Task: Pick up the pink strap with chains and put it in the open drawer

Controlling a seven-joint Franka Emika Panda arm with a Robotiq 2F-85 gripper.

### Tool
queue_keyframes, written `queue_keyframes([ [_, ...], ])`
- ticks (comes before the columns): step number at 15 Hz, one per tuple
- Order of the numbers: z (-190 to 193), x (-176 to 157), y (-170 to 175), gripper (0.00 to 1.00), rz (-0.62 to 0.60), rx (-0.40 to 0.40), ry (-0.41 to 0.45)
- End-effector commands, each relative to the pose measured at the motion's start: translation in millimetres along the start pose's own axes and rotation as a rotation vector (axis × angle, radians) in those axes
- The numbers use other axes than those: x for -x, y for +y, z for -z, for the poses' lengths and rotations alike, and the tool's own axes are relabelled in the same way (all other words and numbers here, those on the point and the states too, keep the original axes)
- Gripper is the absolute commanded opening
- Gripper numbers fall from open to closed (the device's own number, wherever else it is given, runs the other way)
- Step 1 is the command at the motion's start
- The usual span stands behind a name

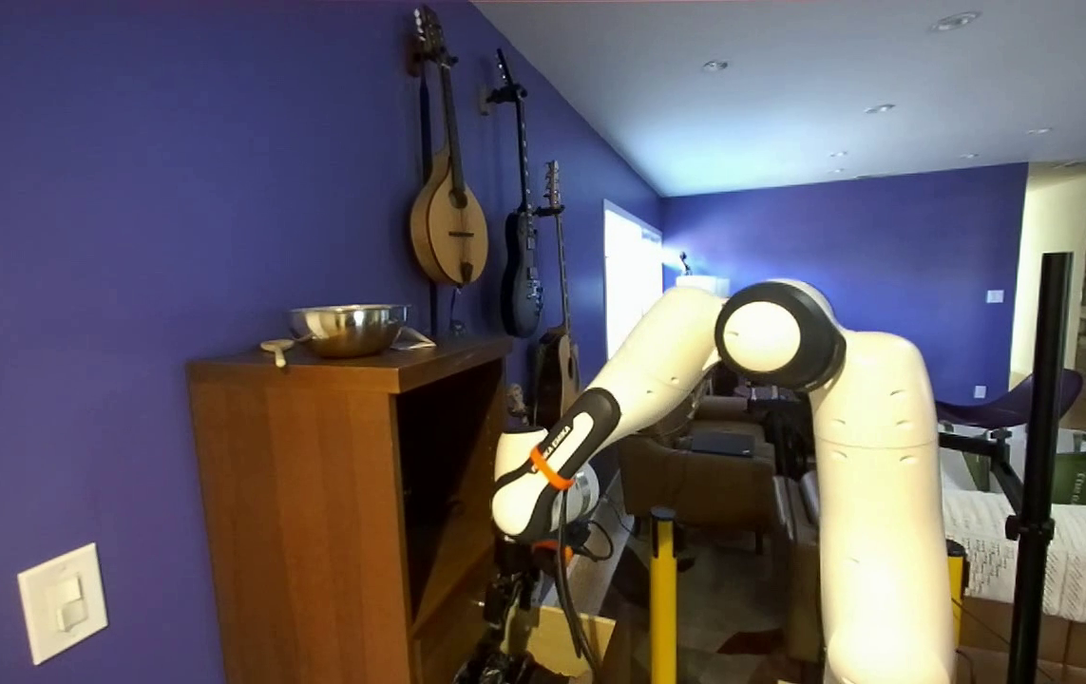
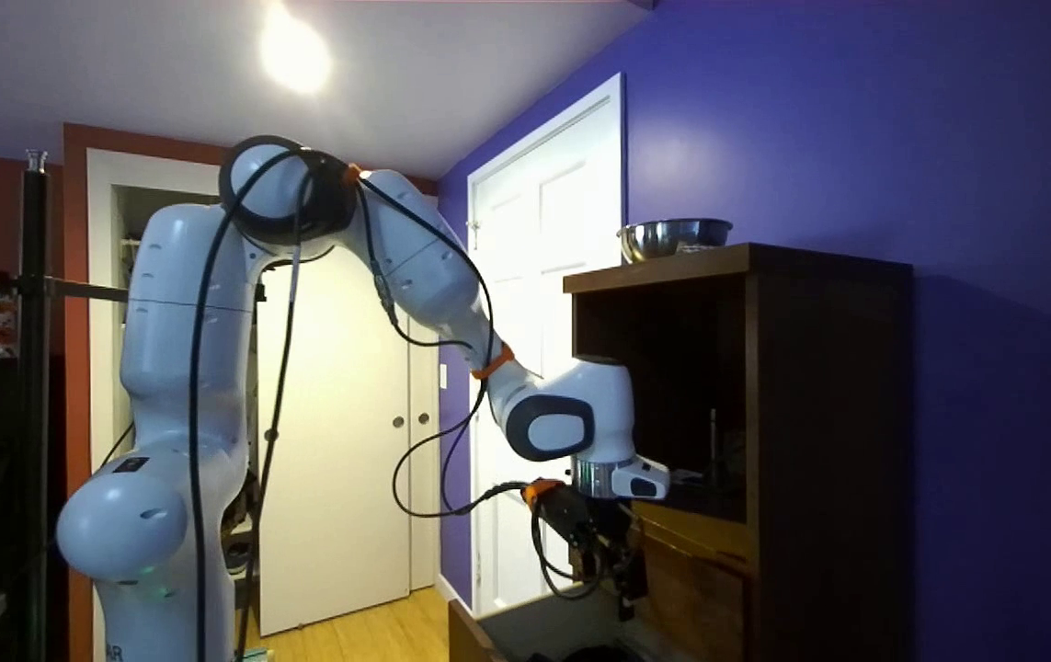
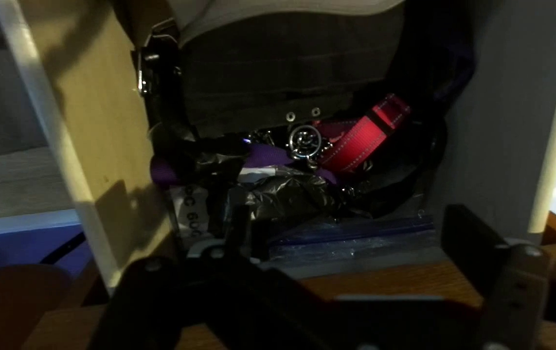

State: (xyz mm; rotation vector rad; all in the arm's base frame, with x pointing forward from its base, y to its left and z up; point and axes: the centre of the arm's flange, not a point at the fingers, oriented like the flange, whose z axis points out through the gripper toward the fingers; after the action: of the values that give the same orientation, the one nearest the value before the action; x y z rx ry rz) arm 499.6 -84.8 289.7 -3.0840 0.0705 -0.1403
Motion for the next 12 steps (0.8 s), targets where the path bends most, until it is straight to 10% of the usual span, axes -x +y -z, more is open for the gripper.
queue_keyframes([
  [1, 64.3, 14.0, -7.1, 1.00, 0.052, 0.024, -0.027],
  [12, 199.5, 55.9, -22.4, 1.00, 0.110, -0.005, 0.048],
])
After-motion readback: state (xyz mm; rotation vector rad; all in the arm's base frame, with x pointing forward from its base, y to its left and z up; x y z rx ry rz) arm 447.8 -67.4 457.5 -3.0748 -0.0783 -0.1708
